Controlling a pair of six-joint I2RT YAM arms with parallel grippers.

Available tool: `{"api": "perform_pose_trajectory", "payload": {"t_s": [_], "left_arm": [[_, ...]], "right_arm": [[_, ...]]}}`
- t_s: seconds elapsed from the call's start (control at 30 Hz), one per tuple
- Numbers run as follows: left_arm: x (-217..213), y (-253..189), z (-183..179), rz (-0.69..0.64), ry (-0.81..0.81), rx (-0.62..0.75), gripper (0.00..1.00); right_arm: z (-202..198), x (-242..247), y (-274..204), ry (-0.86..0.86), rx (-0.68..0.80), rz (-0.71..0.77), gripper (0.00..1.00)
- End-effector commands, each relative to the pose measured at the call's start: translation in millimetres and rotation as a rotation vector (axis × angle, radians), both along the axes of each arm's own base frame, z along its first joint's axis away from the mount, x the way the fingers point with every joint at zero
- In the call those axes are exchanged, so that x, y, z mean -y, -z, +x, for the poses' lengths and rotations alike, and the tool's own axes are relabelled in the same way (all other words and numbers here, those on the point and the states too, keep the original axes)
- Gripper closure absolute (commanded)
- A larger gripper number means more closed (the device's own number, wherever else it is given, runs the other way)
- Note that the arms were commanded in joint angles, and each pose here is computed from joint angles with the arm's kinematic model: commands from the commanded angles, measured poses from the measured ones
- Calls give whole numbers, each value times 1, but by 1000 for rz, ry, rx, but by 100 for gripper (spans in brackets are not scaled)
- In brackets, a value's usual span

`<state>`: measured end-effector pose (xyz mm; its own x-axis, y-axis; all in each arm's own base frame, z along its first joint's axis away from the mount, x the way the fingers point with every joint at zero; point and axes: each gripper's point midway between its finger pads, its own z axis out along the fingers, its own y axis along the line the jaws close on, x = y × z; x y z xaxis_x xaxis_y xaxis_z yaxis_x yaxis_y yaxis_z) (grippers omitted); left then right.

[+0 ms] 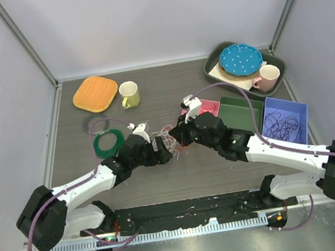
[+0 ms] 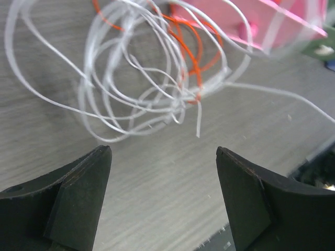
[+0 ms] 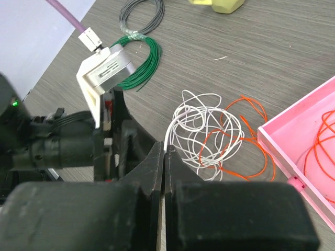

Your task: Untangle the cables

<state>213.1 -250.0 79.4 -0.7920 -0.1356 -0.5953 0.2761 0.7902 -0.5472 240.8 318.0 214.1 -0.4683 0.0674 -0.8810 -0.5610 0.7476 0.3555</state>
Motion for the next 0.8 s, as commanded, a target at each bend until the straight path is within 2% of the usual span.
{"api": "perform_pose_trajectory", "payload": {"t_s": [0.0, 0.13, 0.4, 0.53, 0.63, 0.73, 0.77], "left_arm": [[-18, -9, 38, 110, -159, 99, 16], [-20, -9, 43, 103, -192, 113, 16], [9, -14, 63, 8, -202, 111, 18], [37, -13, 62, -66, -116, 82, 19], [58, -10, 59, -126, -50, 35, 28], [61, 4, 61, -106, -48, -3, 43], [61, 7, 61, -98, -51, -12, 57]], "right_arm": [[-4, 9, -36, 22, 52, 105, 99], [-2, 24, -38, 80, 66, 91, 99], [-7, 24, -40, 55, 64, 102, 99], [-5, 26, -39, 69, 69, 104, 99], [-5, 28, -41, 79, 74, 106, 99], [-5, 32, -42, 93, 80, 112, 99], [-4, 34, -43, 98, 83, 111, 99]]}}
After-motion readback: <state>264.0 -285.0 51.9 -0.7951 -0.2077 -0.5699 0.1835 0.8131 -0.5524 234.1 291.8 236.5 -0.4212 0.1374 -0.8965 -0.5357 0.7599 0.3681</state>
